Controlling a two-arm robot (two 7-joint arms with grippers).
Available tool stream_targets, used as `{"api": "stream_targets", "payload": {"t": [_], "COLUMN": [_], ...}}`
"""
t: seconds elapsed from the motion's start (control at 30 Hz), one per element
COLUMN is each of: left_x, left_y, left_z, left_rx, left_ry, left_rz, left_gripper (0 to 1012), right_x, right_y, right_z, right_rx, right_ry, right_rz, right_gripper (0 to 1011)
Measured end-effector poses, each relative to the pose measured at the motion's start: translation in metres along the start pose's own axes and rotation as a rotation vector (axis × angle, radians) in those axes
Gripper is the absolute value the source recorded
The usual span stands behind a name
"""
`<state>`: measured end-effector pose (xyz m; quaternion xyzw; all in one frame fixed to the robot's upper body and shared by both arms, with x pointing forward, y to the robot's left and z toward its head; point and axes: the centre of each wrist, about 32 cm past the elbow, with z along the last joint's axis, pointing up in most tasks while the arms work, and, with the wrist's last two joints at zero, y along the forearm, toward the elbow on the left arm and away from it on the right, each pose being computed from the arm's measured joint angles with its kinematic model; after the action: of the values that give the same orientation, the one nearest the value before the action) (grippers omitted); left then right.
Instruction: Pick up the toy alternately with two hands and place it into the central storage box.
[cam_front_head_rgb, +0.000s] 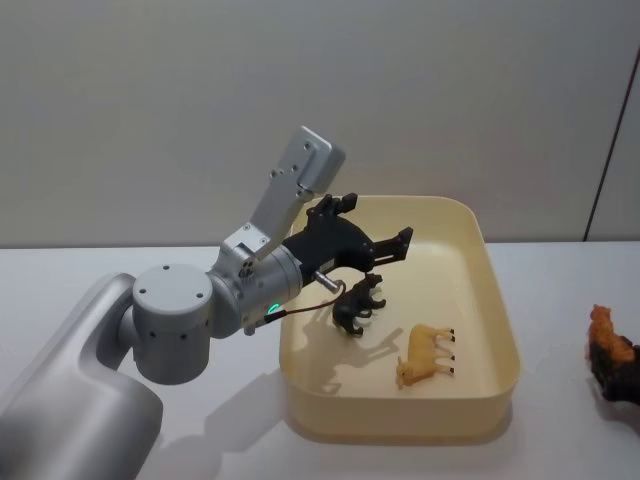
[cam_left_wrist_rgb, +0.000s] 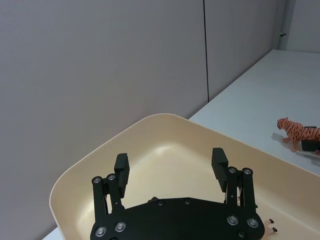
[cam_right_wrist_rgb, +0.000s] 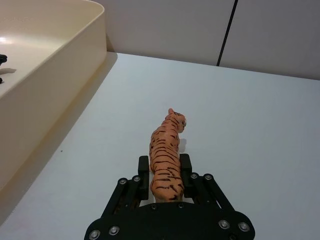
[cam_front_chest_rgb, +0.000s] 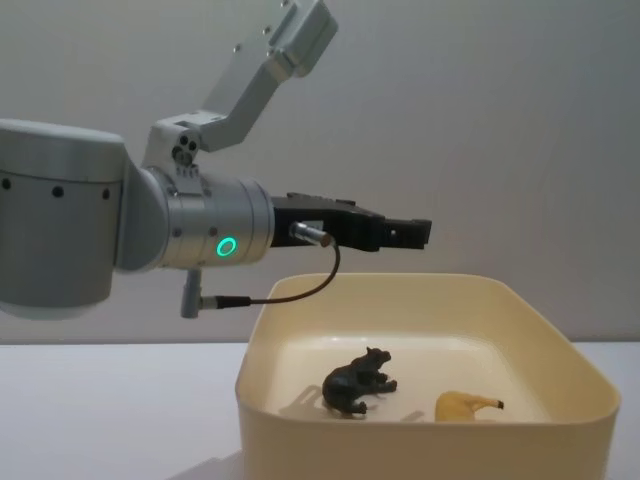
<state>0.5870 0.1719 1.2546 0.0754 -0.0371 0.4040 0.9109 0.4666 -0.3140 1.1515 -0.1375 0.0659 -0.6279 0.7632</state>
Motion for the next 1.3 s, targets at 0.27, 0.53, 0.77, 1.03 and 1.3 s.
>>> {"api": "stream_targets", "payload": {"t": [0.27,0.53,0.77,1.03,1.3], "left_x": [0.0,0.0,0.0,0.0,0.0], "left_y": [0.0,0.0,0.0,0.0,0.0], "left_z": [0.0,0.0,0.0,0.0,0.0], "left_rx": [0.0,0.0,0.0,0.0,0.0], "left_ry": [0.0,0.0,0.0,0.0,0.0], "left_rz": [0.0,0.0,0.0,0.0,0.0], "left_gripper": [1001,1001,1001,1001,1001], "right_x": [-0.001,-0.004,-0.007,-0.012,-0.022], "right_y": [0.0,0.001,0.005,0.013,0.027], "right_z": [0.0,0.01,0.028,0.05,0.073], "right_rx": [0.015,0.091,0.165,0.224,0.254], "right_ry": [-0.001,-0.011,-0.017,-0.021,-0.029], "right_rz": [0.001,0.013,0.059,0.143,0.259], "right_gripper": [306,306,306,306,306]}}
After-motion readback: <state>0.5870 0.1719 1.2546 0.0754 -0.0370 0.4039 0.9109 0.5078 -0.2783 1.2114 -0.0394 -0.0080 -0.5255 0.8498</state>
